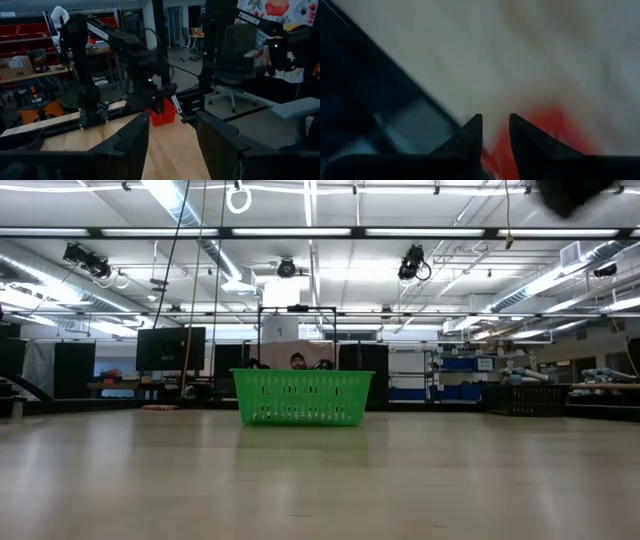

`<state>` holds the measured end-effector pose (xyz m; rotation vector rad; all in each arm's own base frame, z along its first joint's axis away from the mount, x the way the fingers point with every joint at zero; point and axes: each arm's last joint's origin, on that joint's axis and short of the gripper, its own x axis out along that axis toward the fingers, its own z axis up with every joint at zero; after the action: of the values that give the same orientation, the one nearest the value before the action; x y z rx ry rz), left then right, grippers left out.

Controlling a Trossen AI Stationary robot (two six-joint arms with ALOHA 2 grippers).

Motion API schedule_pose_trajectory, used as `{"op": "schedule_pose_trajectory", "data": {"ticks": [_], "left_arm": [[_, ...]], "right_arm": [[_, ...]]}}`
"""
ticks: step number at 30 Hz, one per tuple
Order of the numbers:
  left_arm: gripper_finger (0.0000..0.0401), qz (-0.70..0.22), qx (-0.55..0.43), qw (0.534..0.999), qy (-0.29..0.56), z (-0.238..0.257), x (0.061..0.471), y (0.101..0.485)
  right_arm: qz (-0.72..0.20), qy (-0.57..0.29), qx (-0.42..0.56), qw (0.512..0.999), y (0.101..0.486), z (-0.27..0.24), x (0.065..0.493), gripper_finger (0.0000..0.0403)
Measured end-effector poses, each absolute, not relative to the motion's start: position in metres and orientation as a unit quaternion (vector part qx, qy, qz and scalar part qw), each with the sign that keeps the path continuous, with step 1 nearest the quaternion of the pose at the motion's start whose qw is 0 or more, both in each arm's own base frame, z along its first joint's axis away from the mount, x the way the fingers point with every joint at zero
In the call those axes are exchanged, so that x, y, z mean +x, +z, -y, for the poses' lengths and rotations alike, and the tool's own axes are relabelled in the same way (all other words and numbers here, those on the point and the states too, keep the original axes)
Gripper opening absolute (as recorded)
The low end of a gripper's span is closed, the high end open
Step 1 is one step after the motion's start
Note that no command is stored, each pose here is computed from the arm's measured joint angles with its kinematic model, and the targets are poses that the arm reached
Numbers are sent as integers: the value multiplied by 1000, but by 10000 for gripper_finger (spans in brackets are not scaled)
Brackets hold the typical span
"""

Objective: Sort crayons
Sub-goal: Put the pink crayon into the red basket

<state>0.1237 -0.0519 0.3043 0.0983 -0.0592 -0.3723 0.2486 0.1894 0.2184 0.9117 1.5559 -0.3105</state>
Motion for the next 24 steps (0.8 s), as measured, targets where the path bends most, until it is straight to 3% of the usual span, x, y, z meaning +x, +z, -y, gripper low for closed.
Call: {"op": "schedule_pose_trajectory", "data": {"ticks": [3, 6, 9, 12, 15, 20, 24], "left_arm": [[173, 27, 41, 981, -185, 52, 124, 304], [173, 23, 40, 982, -186, 52, 124, 303], [173, 18, 41, 982, -186, 52, 124, 302], [173, 10, 43, 982, -186, 52, 124, 301], [173, 5, 44, 981, -186, 52, 124, 300], [173, 3, 44, 981, -186, 52, 124, 300], [173, 3, 44, 981, -186, 52, 124, 299]], "right_arm": [[-556, -149, 356, 736, 236, -163, 282, 101], [-416, -183, 252, 855, 250, -136, 311, 101], [-293, -247, 136, 914, 262, -108, 333, 101], [-209, -342, 64, 914, 274, -73, 349, 101], [-174, -410, 81, 892, 278, -28, 359, 101], [-153, -408, 195, 879, 267, 36, 375, 100], [-168, -435, 212, 859, 239, 66, 395, 100]]}}
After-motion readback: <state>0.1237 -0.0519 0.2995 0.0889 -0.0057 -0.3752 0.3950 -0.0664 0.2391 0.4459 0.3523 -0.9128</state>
